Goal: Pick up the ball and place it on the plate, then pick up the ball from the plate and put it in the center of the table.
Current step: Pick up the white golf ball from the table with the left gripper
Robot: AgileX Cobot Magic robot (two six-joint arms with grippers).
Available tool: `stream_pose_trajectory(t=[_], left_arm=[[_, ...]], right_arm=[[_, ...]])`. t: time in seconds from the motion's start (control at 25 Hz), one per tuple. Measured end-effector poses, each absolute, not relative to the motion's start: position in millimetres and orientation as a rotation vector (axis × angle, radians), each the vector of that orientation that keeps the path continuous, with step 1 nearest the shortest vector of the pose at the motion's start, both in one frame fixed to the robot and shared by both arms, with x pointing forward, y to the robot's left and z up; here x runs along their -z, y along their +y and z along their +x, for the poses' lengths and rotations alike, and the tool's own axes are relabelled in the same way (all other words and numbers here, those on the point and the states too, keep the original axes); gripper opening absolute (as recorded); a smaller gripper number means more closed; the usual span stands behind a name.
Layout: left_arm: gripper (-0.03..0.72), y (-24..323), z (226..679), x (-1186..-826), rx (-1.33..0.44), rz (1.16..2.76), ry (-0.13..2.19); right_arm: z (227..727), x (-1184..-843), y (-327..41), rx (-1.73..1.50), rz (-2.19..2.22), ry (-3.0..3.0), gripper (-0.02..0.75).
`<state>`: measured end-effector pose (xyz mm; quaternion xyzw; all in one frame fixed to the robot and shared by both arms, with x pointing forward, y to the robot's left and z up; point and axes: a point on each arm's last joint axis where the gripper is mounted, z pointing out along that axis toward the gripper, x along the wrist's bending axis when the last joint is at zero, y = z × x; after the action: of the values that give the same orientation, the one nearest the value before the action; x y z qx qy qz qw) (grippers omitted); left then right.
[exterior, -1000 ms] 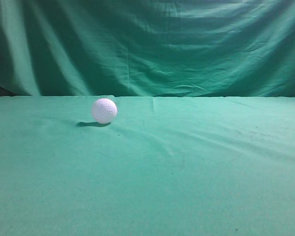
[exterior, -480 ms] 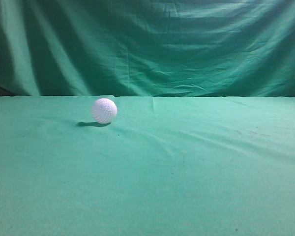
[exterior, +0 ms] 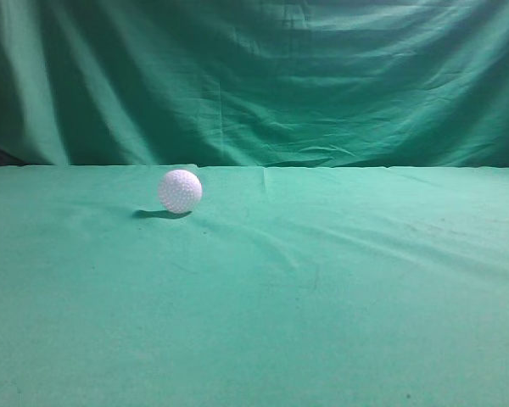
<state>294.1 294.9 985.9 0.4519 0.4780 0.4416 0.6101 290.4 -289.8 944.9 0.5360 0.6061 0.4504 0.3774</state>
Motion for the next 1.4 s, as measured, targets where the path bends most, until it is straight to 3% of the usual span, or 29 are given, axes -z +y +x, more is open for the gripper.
stream_pose_trajectory(t=[0.16, 0.32, 0.48, 0.8, 1.0, 1.28, 1.4], left_arm=[[0.0, 297, 293, -991, -1.053, 0.978, 1.078], [0.0, 302, 292, -997, -0.946, 0.791, 1.122], [0.0, 297, 292, -1000, -0.833, 0.811, 1.17], [0.0, 280, 298, -1051, -0.753, 1.215, 1.209], [0.0, 269, 316, -1059, -0.627, 1.5, 1.289], [0.0, 258, 363, -1073, -0.516, 1.725, 1.334], [0.0, 251, 389, -1074, -0.471, 1.945, 1.254]], right_arm=[[290, -945, -290, -1.152, 1.37, 1.55, 0.047], [290, -945, -290, -1.152, 1.37, 1.55, 0.047], [290, -945, -290, -1.152, 1.37, 1.55, 0.047], [290, -945, -290, -1.152, 1.37, 1.55, 0.047], [290, -945, -290, -1.152, 1.37, 1.55, 0.047], [290, -945, -290, -1.152, 1.37, 1.55, 0.047], [290, -945, -290, -1.152, 1.37, 1.55, 0.047]])
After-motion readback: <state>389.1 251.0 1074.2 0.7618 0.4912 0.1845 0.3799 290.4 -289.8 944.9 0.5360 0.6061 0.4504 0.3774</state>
